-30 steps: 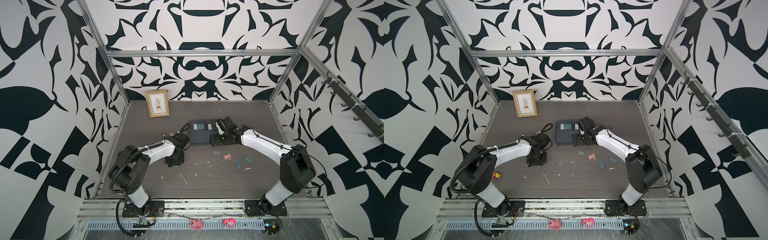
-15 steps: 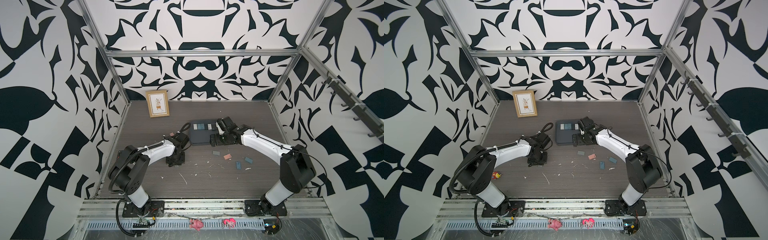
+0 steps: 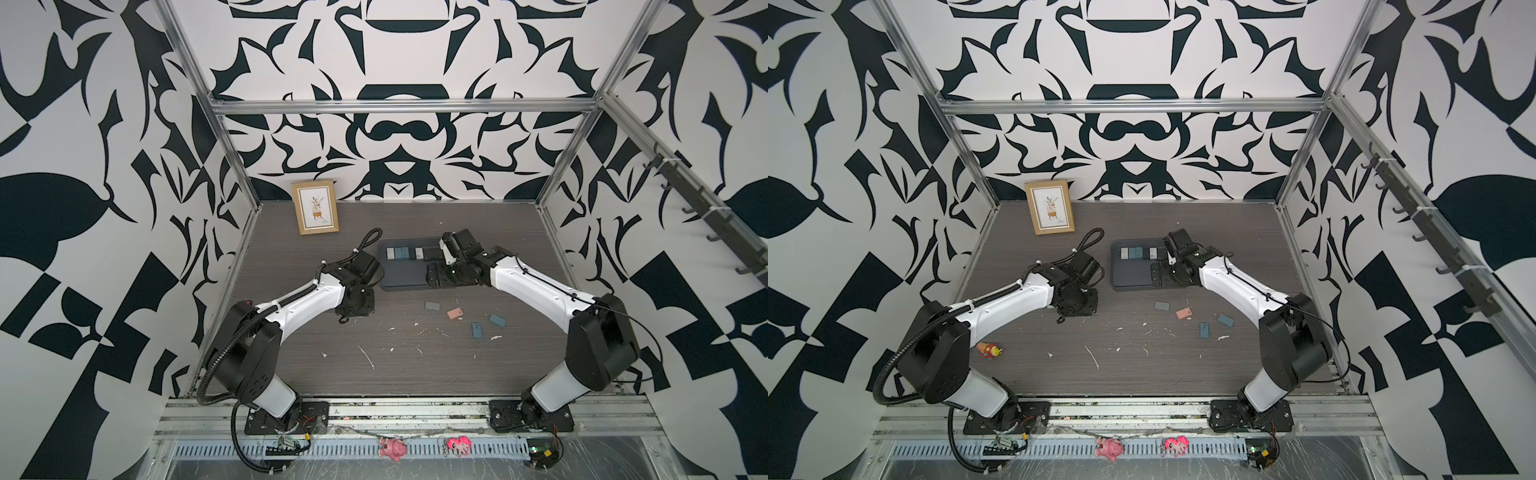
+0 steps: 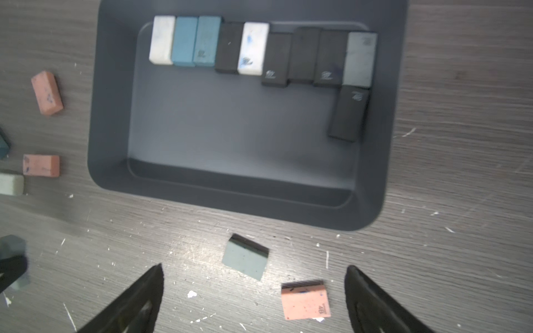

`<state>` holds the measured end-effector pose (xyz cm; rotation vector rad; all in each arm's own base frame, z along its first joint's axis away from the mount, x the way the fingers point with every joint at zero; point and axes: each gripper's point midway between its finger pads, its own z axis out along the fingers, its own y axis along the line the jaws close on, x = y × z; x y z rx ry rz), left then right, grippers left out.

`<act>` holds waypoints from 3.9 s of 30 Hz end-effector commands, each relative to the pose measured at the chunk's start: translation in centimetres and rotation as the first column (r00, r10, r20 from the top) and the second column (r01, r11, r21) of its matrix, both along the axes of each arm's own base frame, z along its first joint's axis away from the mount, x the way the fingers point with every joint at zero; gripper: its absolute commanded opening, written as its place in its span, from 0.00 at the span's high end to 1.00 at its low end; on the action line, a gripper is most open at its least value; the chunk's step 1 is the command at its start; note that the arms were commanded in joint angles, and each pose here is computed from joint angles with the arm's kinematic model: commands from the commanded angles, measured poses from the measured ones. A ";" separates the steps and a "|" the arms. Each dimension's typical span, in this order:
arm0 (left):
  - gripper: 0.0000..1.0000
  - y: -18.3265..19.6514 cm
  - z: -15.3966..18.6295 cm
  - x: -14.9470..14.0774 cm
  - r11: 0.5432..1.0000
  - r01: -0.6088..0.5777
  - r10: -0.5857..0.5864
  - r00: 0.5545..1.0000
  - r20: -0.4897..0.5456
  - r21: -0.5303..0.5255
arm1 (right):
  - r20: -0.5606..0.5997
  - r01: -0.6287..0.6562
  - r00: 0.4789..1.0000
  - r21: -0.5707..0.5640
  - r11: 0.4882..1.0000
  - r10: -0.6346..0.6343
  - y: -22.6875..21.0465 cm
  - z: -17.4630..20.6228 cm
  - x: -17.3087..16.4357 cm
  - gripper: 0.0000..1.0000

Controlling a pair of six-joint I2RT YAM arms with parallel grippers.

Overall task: Put the eraser in the storage box
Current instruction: Pick up the eraser from the center of the board, then place the eraser in the storage box.

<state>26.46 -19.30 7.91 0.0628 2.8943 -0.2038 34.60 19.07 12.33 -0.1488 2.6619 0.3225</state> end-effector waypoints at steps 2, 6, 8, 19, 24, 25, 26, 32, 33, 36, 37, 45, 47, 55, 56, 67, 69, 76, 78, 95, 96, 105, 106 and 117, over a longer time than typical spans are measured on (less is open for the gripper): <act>0.82 -1.0 3.3 0.9 0.999 0.034 -0.033 0.999 0.038 -0.027 | 0.052 0.024 0.998 0.028 0.999 -0.026 -1.3 2.8 1.1 0.01; 0.82 -2.7 5.8 3.0 0.996 0.060 -0.054 0.994 0.095 -0.059 | 0.053 0.068 0.996 0.054 0.996 -0.071 -2.8 3.5 1.8 0.01; 0.82 -3.6 6.8 4.1 0.994 0.075 -0.066 0.991 0.119 -0.075 | 0.053 0.086 0.995 0.068 0.994 -0.090 -3.5 3.8 2.0 0.01; 0.82 -11.7 8.9 10.9 0.964 0.159 -0.126 0.979 0.160 -0.213 | 0.059 0.155 0.985 0.105 0.982 -0.162 -6.0 4.8 3.4 0.01; 0.82 -15.7 8.0 13.2 0.943 0.182 -0.140 0.977 0.163 -0.280 | 0.061 0.190 0.978 0.118 0.975 -0.198 -7.3 5.3 3.7 0.01; 0.82 -16.4 7.7 13.5 0.937 0.183 -0.141 0.977 0.158 -0.296 | 0.059 0.199 0.976 0.125 0.972 -0.208 -7.6 5.3 3.7 0.01; 0.82 -17.2 7.3 13.8 0.931 0.184 -0.142 0.978 0.152 -0.314 | 0.056 0.208 0.975 0.135 0.969 -0.217 -8.0 5.4 3.8 0.01; 0.81 -21.3 4.7 15.0 0.908 0.197 -0.156 0.978 0.137 -0.369 | 0.029 0.275 0.958 0.183 0.944 -0.285 -10.1 5.1 4.0 0.01; 0.81 -21.9 4.4 15.1 0.905 0.200 -0.160 0.978 0.136 -0.374 | 0.027 0.281 0.956 0.186 0.942 -0.291 -10.4 5.0 4.0 0.01; 0.81 -23.6 3.3 15.0 0.897 0.216 -0.176 0.975 0.137 -0.386 | 0.023 0.294 0.953 0.185 0.938 -0.303 -11.0 4.8 3.9 0.01; 0.81 -24.1 3.0 15.0 0.895 0.223 -0.181 0.973 0.141 -0.387 | 0.023 0.296 0.952 0.184 0.937 -0.305 -11.1 4.8 3.8 0.01; 0.81 -25.8 0.0 15.4 0.896 0.220 -0.179 0.974 0.140 -0.385 | 0.007 0.309 0.949 0.199 0.930 -0.317 -11.7 4.0 3.5 0.01; 0.82 -26.1 -0.5 15.6 0.895 0.219 -0.176 0.974 0.143 -0.388 | 0.005 0.310 0.948 0.197 0.930 -0.317 -11.7 3.9 3.5 0.01; 0.81 -26.4 -2.9 16.0 0.905 0.202 -0.169 0.978 0.120 -0.374 | 0.007 0.310 0.948 0.203 0.929 -0.318 -11.8 3.9 3.5 0.01; 0.81 -26.4 -3.2 16.0 0.907 0.201 -0.169 0.979 0.116 -0.370 | 0.007 0.310 0.948 0.202 0.929 -0.318 -11.8 3.9 3.5 0.01; 0.78 -26.3 -4.7 16.6 0.917 0.187 -0.160 0.982 0.104 -0.353 | 0.005 0.303 0.950 0.213 0.929 -0.312 -11.6 3.8 3.5 0.01; 0.76 -26.2 -4.8 16.7 0.918 0.183 -0.157 0.982 0.100 -0.353 | 0.007 0.303 0.950 0.214 0.929 -0.311 -11.6 3.8 3.4 0.01; 0.73 -25.6 -4.9 16.6 0.924 0.177 -0.154 0.984 0.094 -0.339 | 0.014 0.298 0.951 0.220 0.929 -0.309 -11.5 4.2 3.5 0.01; 0.73 -25.5 -4.9 16.6 0.926 0.173 -0.151 0.984 0.093 -0.335 | 0.014 0.300 0.950 0.222 0.928 -0.311 -11.5 4.3 3.6 0.01; 0.64 -25.4 -4.4 16.6 0.924 0.167 -0.144 0.985 0.092 -0.343 | 0.025 0.298 0.950 0.231 0.926 -0.312 -11.5 4.8 3.6 0.01; 0.63 -25.4 -4.3 16.5 0.924 0.166 -0.144 0.986 0.089 -0.345 | 0.026 0.298 0.950 0.231 0.926 -0.312 -11.4 4.9 3.5 0.01; 0.55 -25.5 -3.5 16.4 0.917 0.164 -0.137 0.986 0.097 -0.363 | 0.029 0.300 0.949 0.233 0.925 -0.315 -11.5 5.0 3.5 0.01; 0.54 -25.6 -3.3 16.5 0.915 0.161 -0.134 0.986 0.098 -0.370 | 0.028 0.300 0.949 0.232 0.925 -0.315 -11.5 4.9 3.5 0.01; 0.49 -27.2 -2.8 16.6 0.880 0.125 -0.101 0.992 0.077 -0.459 | 0.030 0.303 0.948 0.232 0.924 -0.318 -11.6 5.0 3.2 0.01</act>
